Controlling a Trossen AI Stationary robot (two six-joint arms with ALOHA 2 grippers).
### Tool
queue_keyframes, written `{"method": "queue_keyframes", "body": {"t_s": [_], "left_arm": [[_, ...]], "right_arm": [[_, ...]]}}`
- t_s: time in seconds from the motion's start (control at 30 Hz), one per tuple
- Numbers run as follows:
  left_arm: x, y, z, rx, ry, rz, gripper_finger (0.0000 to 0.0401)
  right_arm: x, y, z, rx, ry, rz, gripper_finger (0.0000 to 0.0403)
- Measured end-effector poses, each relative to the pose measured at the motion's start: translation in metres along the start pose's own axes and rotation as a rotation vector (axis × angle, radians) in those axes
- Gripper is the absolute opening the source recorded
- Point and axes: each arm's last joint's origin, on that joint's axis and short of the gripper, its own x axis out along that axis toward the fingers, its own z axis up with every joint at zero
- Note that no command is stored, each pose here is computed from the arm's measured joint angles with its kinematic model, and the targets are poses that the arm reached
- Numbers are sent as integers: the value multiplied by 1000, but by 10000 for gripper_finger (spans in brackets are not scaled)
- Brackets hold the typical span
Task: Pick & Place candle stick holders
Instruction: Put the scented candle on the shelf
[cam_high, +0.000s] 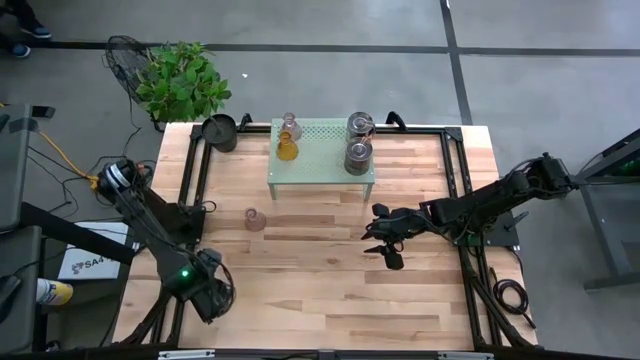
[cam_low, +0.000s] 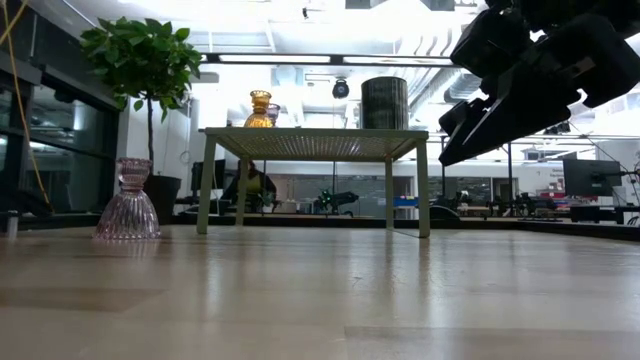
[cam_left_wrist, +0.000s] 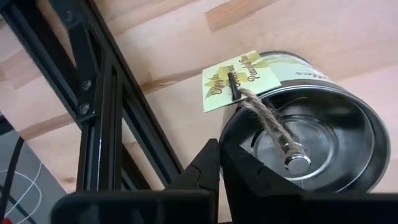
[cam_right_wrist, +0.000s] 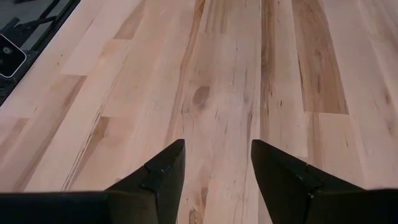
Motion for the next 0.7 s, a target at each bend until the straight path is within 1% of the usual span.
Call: {"method": "queue_keyframes", "body": {"t_s": [0.2, 0.3, 0.37, 0.5, 0.6, 0.7], "left_arm": [[6, -2, 7, 45, 0, 5, 2], [2, -5, 14, 78, 0, -15, 1], [-3, -10, 21, 102, -31, -39, 1], [-7, -21, 41, 150, -81, -77, 1], [-10, -28, 59, 195, -97, -95, 1], [-14, -38, 82, 253, -150, -142, 0]], "right_arm": [[0, 1, 0, 0, 4, 37, 179], [0, 2, 1, -16, 4, 47, 179], [0, 3, 5, -37, -7, 76, 179], [-2, 10, 22, -128, -40, 145, 179], [-6, 18, 37, -223, -7, 159, 179], [-13, 26, 53, -305, 44, 146, 179]]}}
